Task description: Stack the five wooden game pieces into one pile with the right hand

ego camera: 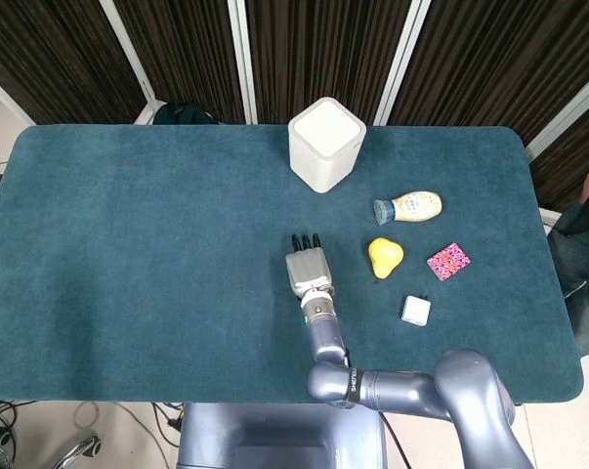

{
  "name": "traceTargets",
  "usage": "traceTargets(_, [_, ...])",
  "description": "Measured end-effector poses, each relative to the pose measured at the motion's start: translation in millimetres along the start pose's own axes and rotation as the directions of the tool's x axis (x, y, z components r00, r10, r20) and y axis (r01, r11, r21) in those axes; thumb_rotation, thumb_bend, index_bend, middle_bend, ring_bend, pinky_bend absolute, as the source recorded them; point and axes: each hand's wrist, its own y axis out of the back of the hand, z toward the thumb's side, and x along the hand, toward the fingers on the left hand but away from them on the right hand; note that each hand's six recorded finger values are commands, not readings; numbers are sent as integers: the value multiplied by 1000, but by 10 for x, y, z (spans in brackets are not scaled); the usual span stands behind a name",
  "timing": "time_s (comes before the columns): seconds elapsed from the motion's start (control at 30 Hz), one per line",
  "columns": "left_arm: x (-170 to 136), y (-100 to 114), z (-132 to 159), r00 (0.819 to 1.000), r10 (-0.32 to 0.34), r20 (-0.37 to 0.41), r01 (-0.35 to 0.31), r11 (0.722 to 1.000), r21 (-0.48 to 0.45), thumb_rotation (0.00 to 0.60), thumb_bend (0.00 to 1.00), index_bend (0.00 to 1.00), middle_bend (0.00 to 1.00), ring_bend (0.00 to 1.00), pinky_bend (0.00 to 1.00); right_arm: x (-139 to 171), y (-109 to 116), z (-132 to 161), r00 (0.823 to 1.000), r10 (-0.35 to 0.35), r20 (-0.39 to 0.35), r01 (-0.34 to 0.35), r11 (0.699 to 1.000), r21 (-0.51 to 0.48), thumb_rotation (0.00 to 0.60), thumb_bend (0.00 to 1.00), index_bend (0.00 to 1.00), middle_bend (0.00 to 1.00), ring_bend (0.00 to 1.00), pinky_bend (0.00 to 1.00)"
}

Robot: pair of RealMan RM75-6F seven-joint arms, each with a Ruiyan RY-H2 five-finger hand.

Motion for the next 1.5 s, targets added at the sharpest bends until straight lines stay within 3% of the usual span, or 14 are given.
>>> traceTargets(1.5, [3, -2, -5, 1000, 1, -2, -1, 1000, 6, 600, 154, 48, 0, 0, 95, -43, -103, -12, 1000, 12, 6, -12, 1000, -27, 600, 376, 535, 0, 0, 0])
